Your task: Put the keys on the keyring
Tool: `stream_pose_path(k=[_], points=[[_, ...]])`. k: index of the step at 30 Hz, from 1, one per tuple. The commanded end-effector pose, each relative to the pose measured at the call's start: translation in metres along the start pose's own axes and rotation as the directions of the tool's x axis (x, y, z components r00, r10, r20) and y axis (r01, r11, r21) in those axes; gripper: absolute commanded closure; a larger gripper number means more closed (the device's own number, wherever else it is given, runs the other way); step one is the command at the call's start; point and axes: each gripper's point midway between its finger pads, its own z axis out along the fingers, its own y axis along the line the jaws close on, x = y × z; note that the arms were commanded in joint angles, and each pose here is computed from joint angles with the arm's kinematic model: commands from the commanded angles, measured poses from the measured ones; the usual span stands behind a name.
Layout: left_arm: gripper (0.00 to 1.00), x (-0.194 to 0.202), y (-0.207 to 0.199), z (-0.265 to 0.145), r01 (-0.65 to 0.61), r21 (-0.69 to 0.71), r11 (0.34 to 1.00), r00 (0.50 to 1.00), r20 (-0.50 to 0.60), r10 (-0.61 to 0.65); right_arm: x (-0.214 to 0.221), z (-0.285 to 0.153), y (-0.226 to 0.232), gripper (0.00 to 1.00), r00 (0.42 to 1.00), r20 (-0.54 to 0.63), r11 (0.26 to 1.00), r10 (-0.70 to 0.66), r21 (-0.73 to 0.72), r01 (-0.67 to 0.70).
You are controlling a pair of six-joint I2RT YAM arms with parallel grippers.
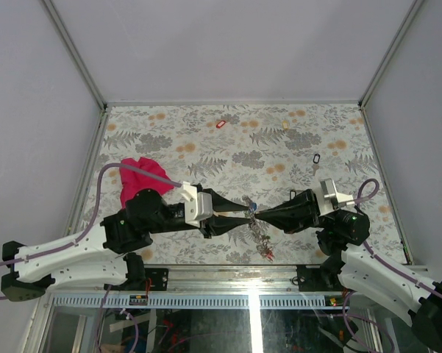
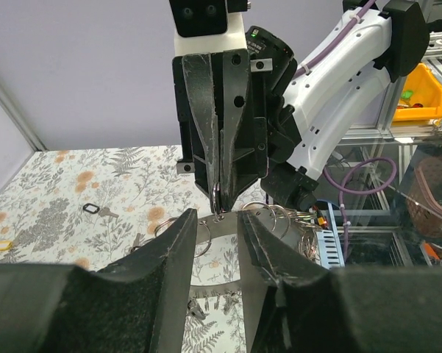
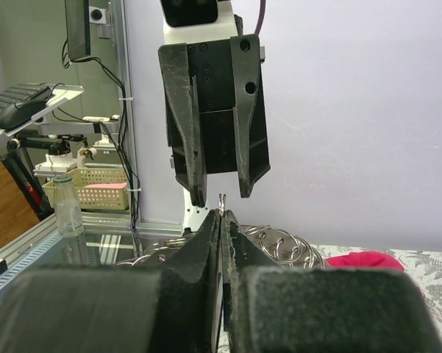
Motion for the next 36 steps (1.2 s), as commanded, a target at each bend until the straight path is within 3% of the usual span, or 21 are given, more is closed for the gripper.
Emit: stream_pose_path(k=[1,13,21,31,36], points=[[0.70,-0.019,-0.004,0.005,-0.017,0.023,1.000,0.997,0.077,0.015,-0.034,0.008,0.016,1.00,0.990,0.098,0.993,-0.101,-0.057,0.107],[0.76,-0.016,-0.001,0.014,-0.010,0.020,1.000,0.998,0.061,0.008,-0.035,0.008,0.019,1.00,0.991,0.086,0.992,-0.100,-0.072,0.106],[0.99,-0.019,-0.001,0.017,-0.014,0.024,1.000,0.998,0.065,0.013,-0.031,0.008,0.021,1.00,0.994,0.063,0.992,-0.093,-0.079,0.098],[1.00,-0.023,-0.002,0.011,-0.032,0.028,0.999,0.997,0.077,0.030,-0.021,0.004,0.020,0.99,0.992,-0.026,0.990,-0.126,-0.072,0.124],[1.00,-0.021,-0.003,0.010,-0.034,0.031,0.999,0.997,0.066,0.032,-0.014,0.001,0.013,0.89,0.983,-0.085,0.986,-0.165,-0.037,0.162]])
